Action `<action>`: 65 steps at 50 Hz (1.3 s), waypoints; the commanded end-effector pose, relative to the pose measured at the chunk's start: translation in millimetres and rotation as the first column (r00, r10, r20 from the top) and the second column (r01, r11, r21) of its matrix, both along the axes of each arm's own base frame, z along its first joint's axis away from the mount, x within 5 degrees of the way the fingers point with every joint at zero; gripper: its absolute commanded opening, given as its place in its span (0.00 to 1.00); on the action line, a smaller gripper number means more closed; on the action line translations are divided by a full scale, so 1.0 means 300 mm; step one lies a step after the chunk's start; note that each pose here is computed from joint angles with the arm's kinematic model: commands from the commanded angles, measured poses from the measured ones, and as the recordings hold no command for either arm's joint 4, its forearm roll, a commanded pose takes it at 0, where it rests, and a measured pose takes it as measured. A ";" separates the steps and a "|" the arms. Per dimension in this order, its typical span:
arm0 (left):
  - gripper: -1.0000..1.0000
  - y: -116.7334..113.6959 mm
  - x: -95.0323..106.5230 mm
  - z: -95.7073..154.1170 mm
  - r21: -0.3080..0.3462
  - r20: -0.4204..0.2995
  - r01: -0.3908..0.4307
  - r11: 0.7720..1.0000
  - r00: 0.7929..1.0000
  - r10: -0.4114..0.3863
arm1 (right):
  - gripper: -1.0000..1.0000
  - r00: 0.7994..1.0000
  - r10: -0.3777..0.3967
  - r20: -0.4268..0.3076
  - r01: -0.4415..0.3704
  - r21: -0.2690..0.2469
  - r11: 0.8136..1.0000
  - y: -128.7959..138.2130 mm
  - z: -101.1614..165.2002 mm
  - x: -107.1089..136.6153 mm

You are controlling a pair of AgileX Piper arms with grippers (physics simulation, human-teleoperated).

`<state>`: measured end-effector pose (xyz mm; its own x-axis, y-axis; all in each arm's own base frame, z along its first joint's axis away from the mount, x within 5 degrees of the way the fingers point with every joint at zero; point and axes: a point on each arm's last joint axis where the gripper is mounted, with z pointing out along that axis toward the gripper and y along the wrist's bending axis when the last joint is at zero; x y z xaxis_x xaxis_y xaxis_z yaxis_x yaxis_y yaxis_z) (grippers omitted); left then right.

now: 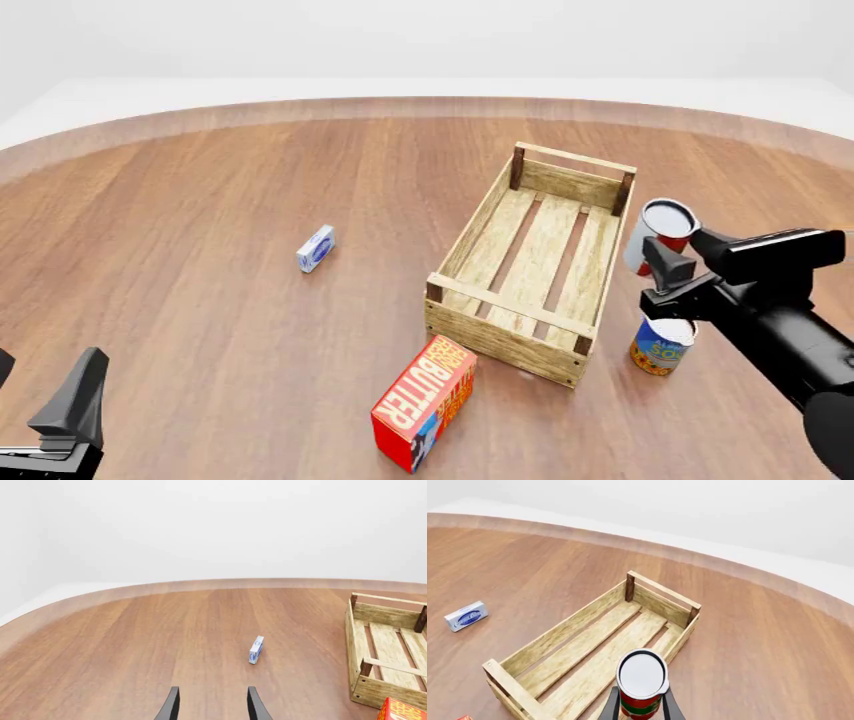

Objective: Pick up the tomato sauce, and put it in the wooden tray.

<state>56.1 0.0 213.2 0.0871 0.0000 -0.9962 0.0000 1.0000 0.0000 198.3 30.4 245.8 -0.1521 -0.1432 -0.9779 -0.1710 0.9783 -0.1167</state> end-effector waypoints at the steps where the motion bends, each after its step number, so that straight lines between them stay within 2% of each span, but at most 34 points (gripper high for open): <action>1: 1.00 0.000 0.000 0.000 0.000 0.000 0.000 1.000 1.000 0.000 | 0.00 1.000 0.005 0.000 -0.005 0.012 1.000 0.011 -0.004 0.039; 35: 1.00 0.000 0.000 0.000 0.000 0.000 0.000 1.000 1.000 0.000 | 0.00 1.000 0.028 -0.003 -0.028 -0.003 1.000 0.045 -0.001 0.148; 65: 1.00 0.000 0.000 0.000 0.000 0.000 0.000 1.000 1.000 0.000 | 0.00 0.999 0.036 -0.017 -0.036 0.002 0.999 0.071 -0.041 0.239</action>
<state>56.1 0.0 213.2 0.0871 0.0000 -0.9962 0.0000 1.0000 0.0000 261.6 49.2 235.5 -0.1630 -0.1637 -0.9729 -0.2080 0.9697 -0.1283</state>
